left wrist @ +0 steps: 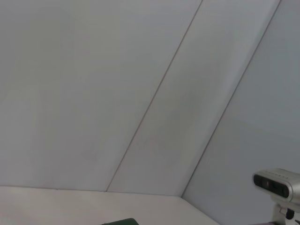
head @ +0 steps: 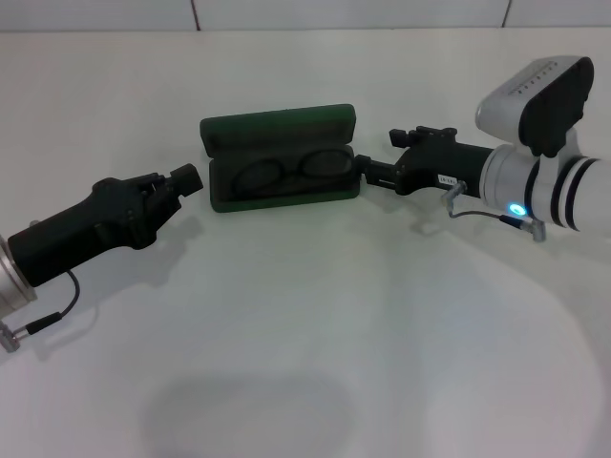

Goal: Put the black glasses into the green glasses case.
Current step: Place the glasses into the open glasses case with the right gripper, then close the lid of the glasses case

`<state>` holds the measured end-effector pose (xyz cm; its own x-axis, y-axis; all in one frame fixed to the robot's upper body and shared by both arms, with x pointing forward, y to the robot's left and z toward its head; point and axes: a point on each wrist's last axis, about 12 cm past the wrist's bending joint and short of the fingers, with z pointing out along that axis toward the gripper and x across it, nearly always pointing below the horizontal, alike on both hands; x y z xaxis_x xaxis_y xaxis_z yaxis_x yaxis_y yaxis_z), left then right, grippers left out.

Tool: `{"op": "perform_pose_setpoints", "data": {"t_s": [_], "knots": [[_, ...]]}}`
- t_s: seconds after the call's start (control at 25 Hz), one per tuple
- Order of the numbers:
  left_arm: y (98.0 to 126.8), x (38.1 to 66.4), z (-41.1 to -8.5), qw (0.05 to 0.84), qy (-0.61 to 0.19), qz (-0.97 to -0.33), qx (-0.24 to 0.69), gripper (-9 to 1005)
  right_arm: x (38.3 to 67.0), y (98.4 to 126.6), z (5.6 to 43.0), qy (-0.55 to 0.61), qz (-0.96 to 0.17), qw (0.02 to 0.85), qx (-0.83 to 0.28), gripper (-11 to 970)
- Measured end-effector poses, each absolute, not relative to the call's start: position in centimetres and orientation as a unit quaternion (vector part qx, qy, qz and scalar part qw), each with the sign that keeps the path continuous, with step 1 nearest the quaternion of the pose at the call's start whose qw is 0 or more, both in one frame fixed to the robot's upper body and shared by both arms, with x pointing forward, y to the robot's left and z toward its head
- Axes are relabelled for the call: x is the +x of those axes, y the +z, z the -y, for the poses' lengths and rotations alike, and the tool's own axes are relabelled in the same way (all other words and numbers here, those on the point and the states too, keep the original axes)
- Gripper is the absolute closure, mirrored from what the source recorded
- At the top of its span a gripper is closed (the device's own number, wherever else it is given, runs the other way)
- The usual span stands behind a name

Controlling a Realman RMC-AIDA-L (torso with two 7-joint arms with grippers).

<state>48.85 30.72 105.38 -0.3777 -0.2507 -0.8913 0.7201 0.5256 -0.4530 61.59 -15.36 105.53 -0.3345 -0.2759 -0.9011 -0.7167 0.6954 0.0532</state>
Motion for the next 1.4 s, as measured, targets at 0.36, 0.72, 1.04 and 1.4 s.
{"op": "perform_pose_setpoints", "data": {"t_s": [0.36,0.72,1.04,1.4], "knots": [[105.4,48.9,-30.7,0.532,-0.457,-0.693,0.169,889,61.8,106.2,14.5,0.238,-0.773,0.485,-0.333,307],[105.4,48.9,-30.7,0.532,-0.457,-0.692,0.168,887,61.8,106.2,14.6,0.242,-0.776,0.488,-0.319,307],[105.5,49.1,-30.6,0.532,-0.458,-0.692,0.17,886,61.1,105.0,16.1,0.246,-0.796,0.478,-0.278,307],[105.5,49.2,-30.6,0.532,-0.458,-0.691,0.172,884,60.6,104.6,15.9,0.253,-0.798,0.467,-0.285,307]]}}
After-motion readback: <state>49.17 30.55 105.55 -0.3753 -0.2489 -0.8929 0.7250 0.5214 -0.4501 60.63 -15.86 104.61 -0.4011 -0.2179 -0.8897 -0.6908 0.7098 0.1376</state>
